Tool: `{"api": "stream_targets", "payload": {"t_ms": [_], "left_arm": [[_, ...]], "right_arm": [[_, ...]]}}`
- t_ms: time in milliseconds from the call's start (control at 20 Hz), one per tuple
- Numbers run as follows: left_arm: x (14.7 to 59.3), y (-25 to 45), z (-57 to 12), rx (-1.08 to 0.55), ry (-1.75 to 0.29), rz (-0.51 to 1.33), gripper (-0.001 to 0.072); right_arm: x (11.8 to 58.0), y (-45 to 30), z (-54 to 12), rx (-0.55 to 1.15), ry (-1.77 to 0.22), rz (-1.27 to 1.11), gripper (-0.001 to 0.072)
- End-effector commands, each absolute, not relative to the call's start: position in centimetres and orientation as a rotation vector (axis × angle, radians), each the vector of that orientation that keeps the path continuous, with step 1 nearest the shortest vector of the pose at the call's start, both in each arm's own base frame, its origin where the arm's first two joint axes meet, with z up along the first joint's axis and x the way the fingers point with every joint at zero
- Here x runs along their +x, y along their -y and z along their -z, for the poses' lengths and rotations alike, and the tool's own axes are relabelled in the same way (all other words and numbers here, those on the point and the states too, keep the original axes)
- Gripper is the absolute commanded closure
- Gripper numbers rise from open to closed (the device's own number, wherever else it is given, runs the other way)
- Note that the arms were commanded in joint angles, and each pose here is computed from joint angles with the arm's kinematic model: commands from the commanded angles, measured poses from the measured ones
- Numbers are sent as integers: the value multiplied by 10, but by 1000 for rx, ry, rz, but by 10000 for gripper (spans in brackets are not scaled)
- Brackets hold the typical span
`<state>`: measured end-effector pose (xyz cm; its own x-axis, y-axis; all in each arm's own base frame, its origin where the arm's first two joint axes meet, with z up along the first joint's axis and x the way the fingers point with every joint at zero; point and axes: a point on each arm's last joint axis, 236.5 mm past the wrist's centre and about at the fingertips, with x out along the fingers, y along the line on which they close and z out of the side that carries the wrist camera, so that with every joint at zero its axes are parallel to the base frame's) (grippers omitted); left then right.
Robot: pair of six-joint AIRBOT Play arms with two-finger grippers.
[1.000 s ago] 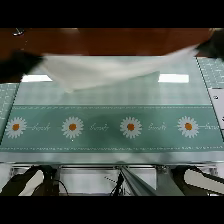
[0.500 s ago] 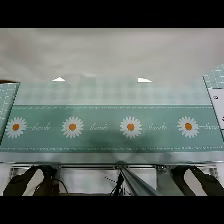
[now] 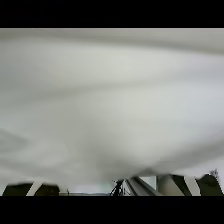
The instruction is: Fold the shirts.
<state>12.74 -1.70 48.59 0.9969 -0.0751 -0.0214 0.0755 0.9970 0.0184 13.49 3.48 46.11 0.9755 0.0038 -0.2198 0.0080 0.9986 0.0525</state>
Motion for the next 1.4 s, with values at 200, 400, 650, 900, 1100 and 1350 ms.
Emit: {"api": "stream_targets", "payload": {"t_ms": [200,400,650,900,1100,1350], "left_arm": [[275,21,-276,9,-569,69,686],[369,42,-183,-40,-712,110,686],[478,58,-99,-202,-772,70,686],[536,66,-50,-283,-870,40,686],[520,80,-13,-348,-1056,55,685],[472,47,-13,-293,-1256,60,686]], "right_arm": [[225,-23,-328,180,-577,-94,688],[315,-7,-227,325,-688,-137,688],[433,-10,-120,378,-826,-170,688],[530,-13,-55,537,-951,-148,688],[548,-20,-22,585,-1061,-182,688],[523,-10,-15,583,-1161,-222,687]]}}
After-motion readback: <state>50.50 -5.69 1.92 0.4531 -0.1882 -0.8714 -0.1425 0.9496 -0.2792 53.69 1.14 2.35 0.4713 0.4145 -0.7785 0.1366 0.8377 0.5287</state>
